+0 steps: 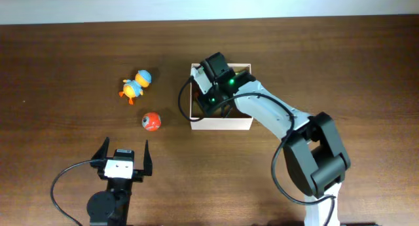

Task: Pack container
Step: 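Lower the bear into the box beside the cube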

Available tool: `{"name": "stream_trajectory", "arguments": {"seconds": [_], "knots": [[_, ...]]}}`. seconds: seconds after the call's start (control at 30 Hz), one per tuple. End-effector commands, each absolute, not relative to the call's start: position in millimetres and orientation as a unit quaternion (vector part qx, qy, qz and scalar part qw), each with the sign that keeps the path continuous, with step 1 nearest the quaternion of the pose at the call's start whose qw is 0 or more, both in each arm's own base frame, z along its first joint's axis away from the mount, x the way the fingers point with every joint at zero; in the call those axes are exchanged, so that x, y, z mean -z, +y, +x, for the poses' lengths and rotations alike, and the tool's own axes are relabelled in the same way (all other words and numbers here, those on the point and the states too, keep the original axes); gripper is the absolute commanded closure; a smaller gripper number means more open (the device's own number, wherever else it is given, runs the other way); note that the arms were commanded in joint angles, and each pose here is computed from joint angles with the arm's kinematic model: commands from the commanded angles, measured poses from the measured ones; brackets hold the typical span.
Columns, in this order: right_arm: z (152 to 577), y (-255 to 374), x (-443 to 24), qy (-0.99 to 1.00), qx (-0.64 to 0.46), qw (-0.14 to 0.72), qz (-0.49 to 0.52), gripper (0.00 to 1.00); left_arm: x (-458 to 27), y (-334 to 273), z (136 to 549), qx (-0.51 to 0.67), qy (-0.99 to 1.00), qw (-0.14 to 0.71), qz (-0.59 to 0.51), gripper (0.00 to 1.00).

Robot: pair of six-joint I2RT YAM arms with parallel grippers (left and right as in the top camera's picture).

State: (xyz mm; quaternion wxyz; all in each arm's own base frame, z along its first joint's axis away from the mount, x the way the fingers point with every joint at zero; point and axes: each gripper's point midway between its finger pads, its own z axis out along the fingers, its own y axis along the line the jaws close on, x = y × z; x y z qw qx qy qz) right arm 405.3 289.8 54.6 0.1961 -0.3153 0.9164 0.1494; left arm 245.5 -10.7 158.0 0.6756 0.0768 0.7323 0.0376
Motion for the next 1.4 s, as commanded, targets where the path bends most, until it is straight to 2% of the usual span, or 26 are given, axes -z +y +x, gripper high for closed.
{"name": "stream_trajectory", "arguments": {"seconds": [0.0,0.97,1.13,1.37], "knots": [[406,285,-27,0.923,-0.128,0.180,-0.314,0.96,-157,-10,245,-0.045,0.731,0.676,0.079,0.01],[442,276,-30,0.920,-0.067,0.248,-0.296,0.96,-157,-10,245,-0.045,0.731,0.676,0.079,0.01],[440,277,-30,0.920,-0.072,0.245,-0.298,0.96,-157,-10,245,-0.045,0.731,0.676,0.079,0.01],[417,295,-25,0.917,-0.111,0.212,-0.320,0.96,-157,-10,245,-0.045,0.731,0.676,0.079,0.01]]}}
